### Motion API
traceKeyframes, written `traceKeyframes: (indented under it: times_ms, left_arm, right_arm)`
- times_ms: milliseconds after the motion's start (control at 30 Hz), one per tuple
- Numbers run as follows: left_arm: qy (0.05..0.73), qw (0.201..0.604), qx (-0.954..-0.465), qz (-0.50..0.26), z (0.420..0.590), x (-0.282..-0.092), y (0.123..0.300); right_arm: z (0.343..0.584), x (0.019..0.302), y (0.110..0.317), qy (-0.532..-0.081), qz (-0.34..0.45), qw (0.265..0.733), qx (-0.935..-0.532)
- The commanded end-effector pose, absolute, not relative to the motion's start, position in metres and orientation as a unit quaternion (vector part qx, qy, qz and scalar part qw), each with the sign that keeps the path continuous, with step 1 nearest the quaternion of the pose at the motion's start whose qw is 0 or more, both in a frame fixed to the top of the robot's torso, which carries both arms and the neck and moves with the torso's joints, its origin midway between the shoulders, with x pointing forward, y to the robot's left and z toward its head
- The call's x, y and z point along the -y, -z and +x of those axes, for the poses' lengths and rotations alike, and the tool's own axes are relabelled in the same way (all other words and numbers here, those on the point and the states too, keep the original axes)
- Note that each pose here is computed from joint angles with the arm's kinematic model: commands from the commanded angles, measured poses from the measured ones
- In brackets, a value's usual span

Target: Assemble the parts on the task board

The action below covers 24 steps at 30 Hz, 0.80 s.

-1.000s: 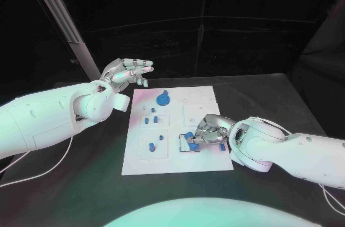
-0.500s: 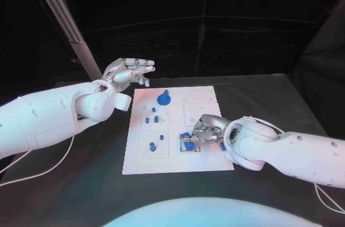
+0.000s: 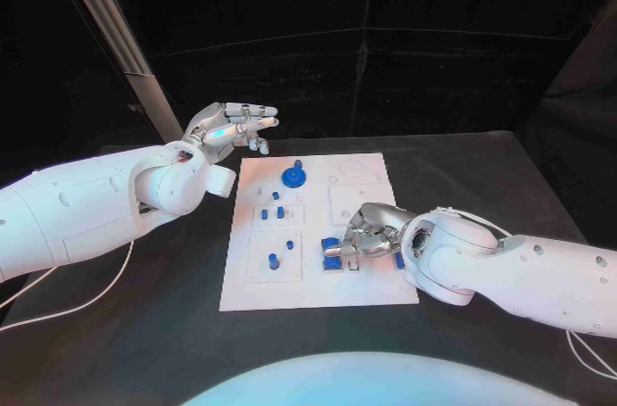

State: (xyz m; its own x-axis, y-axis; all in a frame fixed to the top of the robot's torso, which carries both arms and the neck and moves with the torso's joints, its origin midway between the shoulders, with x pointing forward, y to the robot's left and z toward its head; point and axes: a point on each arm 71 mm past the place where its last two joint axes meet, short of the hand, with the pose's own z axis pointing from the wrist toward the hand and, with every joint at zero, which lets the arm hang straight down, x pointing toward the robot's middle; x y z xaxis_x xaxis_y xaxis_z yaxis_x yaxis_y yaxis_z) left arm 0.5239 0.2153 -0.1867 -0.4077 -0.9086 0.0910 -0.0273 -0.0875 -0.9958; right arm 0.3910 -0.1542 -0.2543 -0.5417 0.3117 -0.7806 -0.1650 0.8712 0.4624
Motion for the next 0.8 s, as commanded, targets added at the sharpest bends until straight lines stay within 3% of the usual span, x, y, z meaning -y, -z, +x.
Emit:
traceKeyframes:
  times_ms: [33,433,600,800]
  left_arm:
    - [0.618,0.356,-0.571,-0.407,0.524,-0.215,0.185]
    - [0.617,0.356,-0.57,-0.408,0.524,-0.217,0.185]
    - [0.617,0.357,-0.57,-0.409,0.524,-0.218,0.185]
    - [0.615,0.36,-0.569,-0.41,0.524,-0.221,0.185]
  right_arm:
    - [0.39,0.153,0.251,-0.256,0.021,0.488,-0.834]
    - [0.39,0.159,0.244,-0.258,0.012,0.523,-0.812]
    - [0.386,0.184,0.241,-0.295,0.09,0.502,-0.808]
    - [0.382,0.219,0.235,-0.305,0.122,0.499,-0.802]
